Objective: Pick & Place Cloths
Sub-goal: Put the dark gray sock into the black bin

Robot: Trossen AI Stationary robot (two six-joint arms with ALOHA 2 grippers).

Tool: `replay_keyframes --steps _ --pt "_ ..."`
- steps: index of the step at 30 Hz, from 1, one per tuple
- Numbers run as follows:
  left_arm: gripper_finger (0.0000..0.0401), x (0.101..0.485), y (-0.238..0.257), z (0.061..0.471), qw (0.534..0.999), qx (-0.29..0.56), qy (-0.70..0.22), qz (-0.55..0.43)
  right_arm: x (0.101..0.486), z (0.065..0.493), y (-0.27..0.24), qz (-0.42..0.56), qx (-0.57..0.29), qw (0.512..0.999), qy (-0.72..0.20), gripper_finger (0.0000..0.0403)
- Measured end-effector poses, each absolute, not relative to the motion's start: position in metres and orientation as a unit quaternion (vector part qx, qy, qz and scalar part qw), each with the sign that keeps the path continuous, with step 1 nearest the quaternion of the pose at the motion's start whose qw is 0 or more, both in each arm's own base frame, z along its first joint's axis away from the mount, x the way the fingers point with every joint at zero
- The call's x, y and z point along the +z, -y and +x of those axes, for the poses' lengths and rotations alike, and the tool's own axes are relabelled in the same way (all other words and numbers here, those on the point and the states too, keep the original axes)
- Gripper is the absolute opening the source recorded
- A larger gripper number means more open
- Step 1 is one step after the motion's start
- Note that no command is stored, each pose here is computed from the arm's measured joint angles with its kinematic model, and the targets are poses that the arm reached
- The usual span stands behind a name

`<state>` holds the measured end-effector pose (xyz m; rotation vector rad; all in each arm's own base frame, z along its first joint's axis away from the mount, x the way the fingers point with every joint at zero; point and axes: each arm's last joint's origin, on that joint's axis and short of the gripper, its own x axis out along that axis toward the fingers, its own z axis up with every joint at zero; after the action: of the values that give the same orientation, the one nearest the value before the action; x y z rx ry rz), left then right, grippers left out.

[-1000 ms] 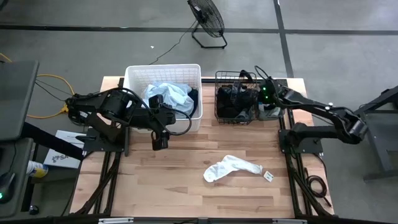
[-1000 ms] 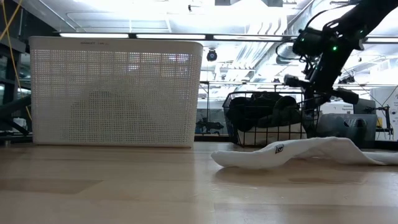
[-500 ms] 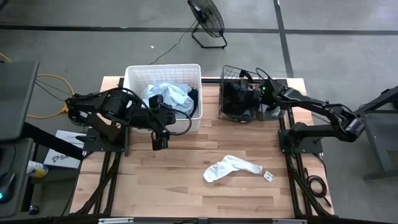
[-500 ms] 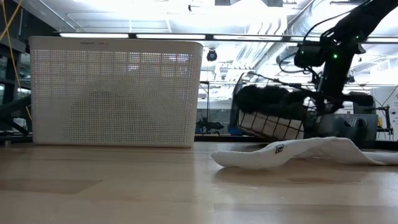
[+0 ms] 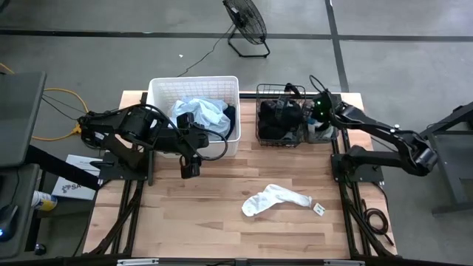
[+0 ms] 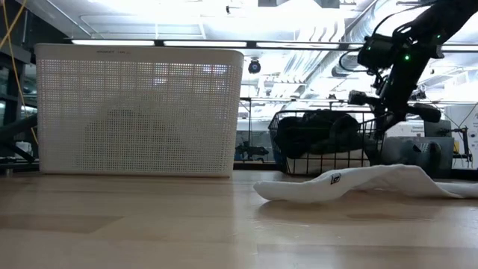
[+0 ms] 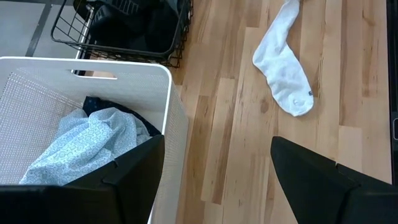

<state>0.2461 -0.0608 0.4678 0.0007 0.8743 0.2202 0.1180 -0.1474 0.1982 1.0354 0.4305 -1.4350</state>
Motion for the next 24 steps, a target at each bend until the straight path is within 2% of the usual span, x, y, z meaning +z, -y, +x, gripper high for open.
replay_keyframes --steps 6,24 --pt "0.0289 0.468 0.061 0.246 0.9 0.106 -0.423 0.001 0.214 0.12 0.148 0.432 -0.597 0.662 -0.137 0.0003" --pt "0.0289 0.468 0.061 0.246 0.9 0.111 -0.421 -0.009 0.203 0.102 0.167 0.447 -0.503 0.706 -0.219 0.0003"
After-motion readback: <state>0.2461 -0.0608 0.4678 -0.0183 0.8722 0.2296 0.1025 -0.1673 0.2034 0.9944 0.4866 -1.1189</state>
